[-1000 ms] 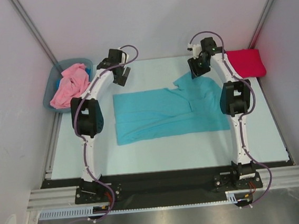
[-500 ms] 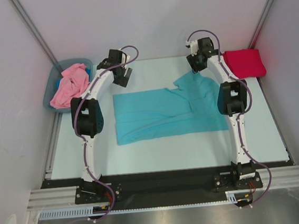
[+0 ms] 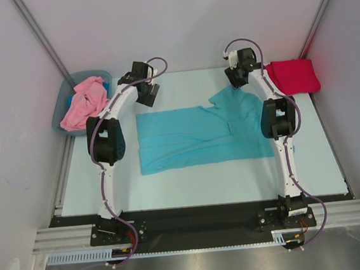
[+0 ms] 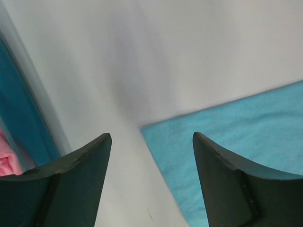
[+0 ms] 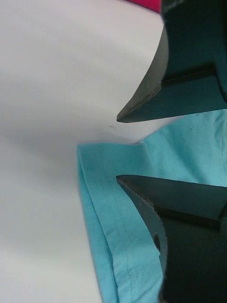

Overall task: Fold and stack the t-shirts
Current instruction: Fold the tshirt

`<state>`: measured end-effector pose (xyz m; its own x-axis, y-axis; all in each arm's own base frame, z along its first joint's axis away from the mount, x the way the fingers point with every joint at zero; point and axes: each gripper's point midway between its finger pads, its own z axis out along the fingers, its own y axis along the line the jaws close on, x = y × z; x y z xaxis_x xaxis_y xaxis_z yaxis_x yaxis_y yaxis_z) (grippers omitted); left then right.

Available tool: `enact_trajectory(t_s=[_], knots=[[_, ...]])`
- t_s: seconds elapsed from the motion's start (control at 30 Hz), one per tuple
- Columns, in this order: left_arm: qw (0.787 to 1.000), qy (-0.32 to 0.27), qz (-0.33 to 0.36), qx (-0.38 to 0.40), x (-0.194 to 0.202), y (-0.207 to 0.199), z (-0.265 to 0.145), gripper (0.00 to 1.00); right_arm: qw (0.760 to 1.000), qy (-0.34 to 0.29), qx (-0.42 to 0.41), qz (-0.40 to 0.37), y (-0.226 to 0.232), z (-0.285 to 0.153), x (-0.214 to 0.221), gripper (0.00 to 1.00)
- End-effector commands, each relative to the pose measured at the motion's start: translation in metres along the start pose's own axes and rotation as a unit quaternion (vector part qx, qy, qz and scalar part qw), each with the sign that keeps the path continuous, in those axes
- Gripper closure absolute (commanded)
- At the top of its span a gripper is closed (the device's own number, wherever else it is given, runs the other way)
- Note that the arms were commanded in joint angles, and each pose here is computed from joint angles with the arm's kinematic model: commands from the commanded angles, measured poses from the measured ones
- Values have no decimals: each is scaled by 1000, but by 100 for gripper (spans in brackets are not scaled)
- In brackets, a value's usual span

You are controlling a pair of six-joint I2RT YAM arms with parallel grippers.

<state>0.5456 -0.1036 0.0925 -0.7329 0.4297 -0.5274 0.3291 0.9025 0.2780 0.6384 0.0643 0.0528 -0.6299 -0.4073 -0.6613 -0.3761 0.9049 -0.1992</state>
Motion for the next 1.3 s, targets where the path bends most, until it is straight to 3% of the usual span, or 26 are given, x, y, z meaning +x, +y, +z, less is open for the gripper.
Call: enact_trajectory(t_s=[0.0, 0.63, 1.27], knots=[[999, 19, -21, 28, 12, -18, 10, 25, 1000, -22, 11, 1, -6, -7, -16, 46], [992, 69, -66, 77, 52, 4, 37, 25, 999, -17, 26, -38, -6, -43, -25, 44], [985, 48, -67, 152, 40, -21, 56, 26, 994, -20, 63, -82, -8, -83, -42, 44]])
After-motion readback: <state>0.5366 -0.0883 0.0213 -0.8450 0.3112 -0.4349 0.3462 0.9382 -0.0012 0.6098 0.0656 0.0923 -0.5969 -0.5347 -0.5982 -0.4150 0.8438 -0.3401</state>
